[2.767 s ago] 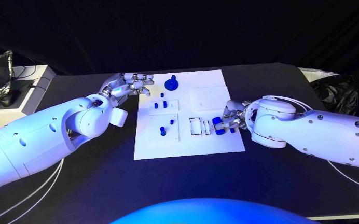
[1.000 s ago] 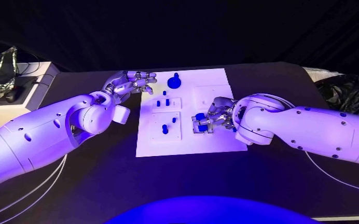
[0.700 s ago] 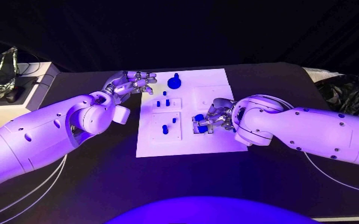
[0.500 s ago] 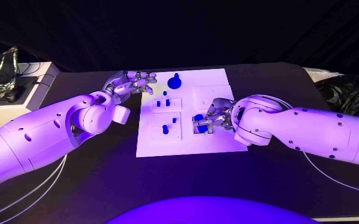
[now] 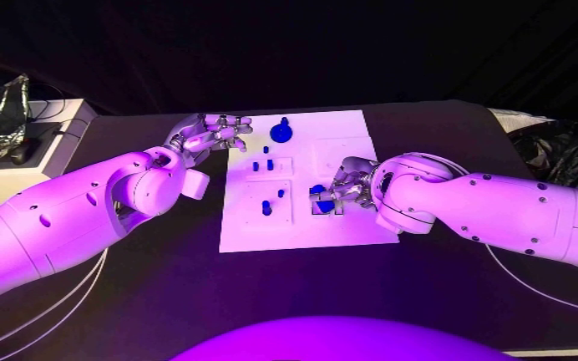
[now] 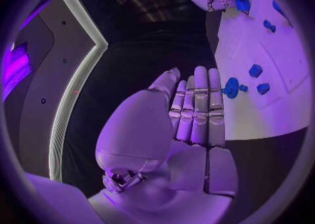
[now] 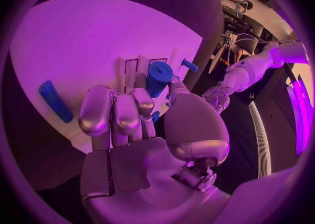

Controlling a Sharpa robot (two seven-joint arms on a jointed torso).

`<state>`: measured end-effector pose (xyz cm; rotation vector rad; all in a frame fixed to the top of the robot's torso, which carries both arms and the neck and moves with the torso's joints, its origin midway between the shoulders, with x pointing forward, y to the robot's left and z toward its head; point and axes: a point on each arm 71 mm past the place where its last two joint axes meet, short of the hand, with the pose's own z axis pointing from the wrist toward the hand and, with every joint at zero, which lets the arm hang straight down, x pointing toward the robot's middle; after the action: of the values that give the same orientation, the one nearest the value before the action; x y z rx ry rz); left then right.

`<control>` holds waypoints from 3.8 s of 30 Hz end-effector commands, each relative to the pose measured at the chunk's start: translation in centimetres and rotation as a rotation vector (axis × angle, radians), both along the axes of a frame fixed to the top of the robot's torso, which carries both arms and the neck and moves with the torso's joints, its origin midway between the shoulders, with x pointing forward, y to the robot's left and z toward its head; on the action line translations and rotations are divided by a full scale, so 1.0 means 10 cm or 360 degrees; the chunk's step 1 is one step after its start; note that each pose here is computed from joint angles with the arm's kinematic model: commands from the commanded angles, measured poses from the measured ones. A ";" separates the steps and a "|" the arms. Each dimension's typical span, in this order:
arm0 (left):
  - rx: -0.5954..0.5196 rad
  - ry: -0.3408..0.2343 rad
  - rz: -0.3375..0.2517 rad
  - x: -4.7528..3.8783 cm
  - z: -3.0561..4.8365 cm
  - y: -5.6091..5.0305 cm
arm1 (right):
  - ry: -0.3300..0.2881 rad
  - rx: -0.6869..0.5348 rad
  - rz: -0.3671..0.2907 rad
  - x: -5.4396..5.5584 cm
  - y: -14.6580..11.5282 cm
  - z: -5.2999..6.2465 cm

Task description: Assemble the parts on the task board

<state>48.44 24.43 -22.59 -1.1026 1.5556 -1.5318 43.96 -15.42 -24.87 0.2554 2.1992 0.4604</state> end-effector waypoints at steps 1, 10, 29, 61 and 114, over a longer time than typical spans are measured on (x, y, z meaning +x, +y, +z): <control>-0.0020 -0.0003 -0.0017 -0.006 0.006 -0.02 | -0.0032 -0.0015 -0.0010 0.00 -0.01 -0.03; -0.0020 -0.0003 -0.0015 -0.005 0.005 -0.02 | -0.0031 -0.0005 0.0011 -0.03 0.01 -0.03; -0.0017 -0.0004 -0.0010 -0.005 0.005 -0.01 | -0.0114 0.0041 0.0017 -0.16 -0.13 0.04; -0.0023 0.0016 -0.0002 -0.059 -0.074 0.01 | -0.0036 -0.0265 -0.0113 -0.10 -1.19 0.22; -0.0018 0.0030 0.0003 -0.074 -0.103 0.03 | 0.0029 -0.0473 0.0017 -0.12 -0.86 -0.09</control>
<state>47.75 24.86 -23.70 -1.1288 1.5671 -1.5178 43.44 -24.05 -24.50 0.1434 2.1884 0.1702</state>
